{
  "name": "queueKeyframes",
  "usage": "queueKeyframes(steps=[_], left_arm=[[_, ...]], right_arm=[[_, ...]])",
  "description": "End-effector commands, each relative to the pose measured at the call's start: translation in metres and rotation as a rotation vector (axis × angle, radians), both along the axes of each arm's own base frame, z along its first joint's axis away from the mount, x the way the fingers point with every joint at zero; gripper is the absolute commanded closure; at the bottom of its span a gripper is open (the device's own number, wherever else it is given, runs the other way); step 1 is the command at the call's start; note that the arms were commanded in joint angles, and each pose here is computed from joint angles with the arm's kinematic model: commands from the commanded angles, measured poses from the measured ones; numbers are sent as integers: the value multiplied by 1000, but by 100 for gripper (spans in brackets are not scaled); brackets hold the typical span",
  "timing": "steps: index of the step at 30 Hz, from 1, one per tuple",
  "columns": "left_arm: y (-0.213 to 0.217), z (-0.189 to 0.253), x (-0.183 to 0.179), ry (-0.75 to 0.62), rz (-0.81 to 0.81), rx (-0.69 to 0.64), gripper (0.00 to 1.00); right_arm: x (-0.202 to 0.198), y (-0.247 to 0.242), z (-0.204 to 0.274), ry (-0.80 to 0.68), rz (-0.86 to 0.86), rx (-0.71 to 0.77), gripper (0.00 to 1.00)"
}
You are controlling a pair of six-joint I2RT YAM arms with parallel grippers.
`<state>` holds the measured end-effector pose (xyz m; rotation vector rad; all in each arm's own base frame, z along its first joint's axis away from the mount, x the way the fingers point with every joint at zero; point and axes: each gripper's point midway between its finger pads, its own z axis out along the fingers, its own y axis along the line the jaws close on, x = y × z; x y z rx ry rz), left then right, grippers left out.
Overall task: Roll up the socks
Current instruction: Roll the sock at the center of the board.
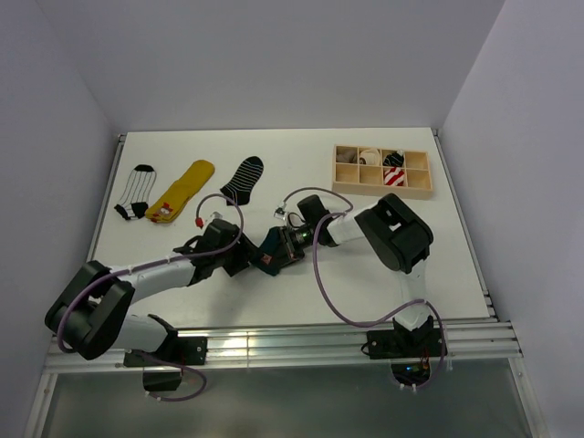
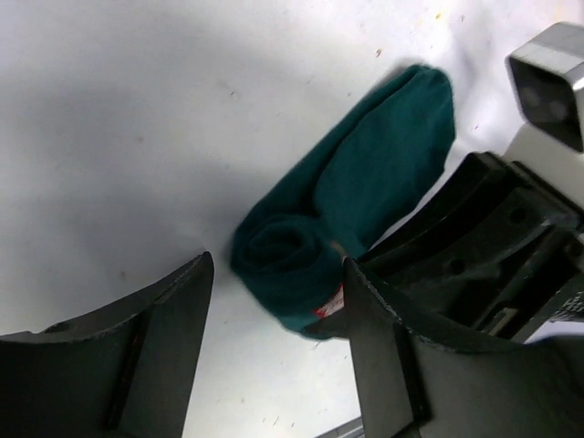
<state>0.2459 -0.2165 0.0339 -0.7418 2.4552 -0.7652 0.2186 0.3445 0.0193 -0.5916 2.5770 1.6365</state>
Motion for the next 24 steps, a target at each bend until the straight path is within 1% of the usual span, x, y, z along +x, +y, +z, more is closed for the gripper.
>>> queueKeyframes(steps=[1, 3, 5, 6, 7, 8, 9, 10, 11, 12, 13, 14, 15, 16, 17, 19, 20, 22, 23, 24], left_arm=[[-11, 5, 11, -29, -3, -26, 36], [-10, -2, 12, -14, 1, -8, 39], [-9, -10, 10, 10, 4, 6, 46], [-9, -13, 10, 17, 1, 12, 49], [-10, -15, 9, 27, 0, 11, 59], [-9, -19, 8, 39, -3, 19, 64], [-9, -21, 6, 47, -8, 26, 68], [-9, -22, 6, 52, -12, 29, 74], [-8, -23, 5, 55, -15, 36, 76], [-6, -25, 3, 66, -19, 47, 83], [-7, -23, 4, 62, -23, 50, 85], [-8, -20, 6, 52, -31, 51, 87], [-5, -22, 2, 70, -38, 74, 89], [-5, -18, 3, 74, -45, 84, 90], [-3, -17, 4, 73, -53, 106, 90], [-2, -12, 5, 80, -64, 129, 91], [-2, -10, 6, 75, -75, 141, 91], [-2, -5, 8, 78, -82, 158, 90], [-3, -2, 9, 73, -94, 165, 90], [-4, -2, 9, 80, -105, 168, 90]], right_arm=[[-4, -3, -16, 66, -12, -40, 100], [-3, -3, -15, 58, -14, -42, 98], [-2, -4, -15, 49, -15, -51, 94], [-1, -4, -13, 35, -18, -55, 88], [-1, -5, -11, 29, -20, -56, 85], [0, -6, -9, 17, -22, -57, 81], [3, -6, -3, -12, -31, -55, 72], [2, -7, -2, -22, -33, -63, 68], [4, -8, 0, -53, -33, -71, 65], [10, -8, 8, -104, -51, -79, 61], [10, -11, 9, -120, -57, -101, 60], [11, -10, 19, -180, -47, -97, 58], [11, -11, 23, -209, -49, -107, 56], [16, -16, 20, -248, -77, -158, 55], [16, -16, 30, -316, -71, -162, 54], [18, -21, 31, -394, -93, -224, 52], [30, -26, 38, -493, -141, -274, 52], [25, -25, 39, -589, -145, -321, 51], [35, -32, 39, -664, -196, -386, 51], [33, -33, 47, -718, -207, -396, 51]])
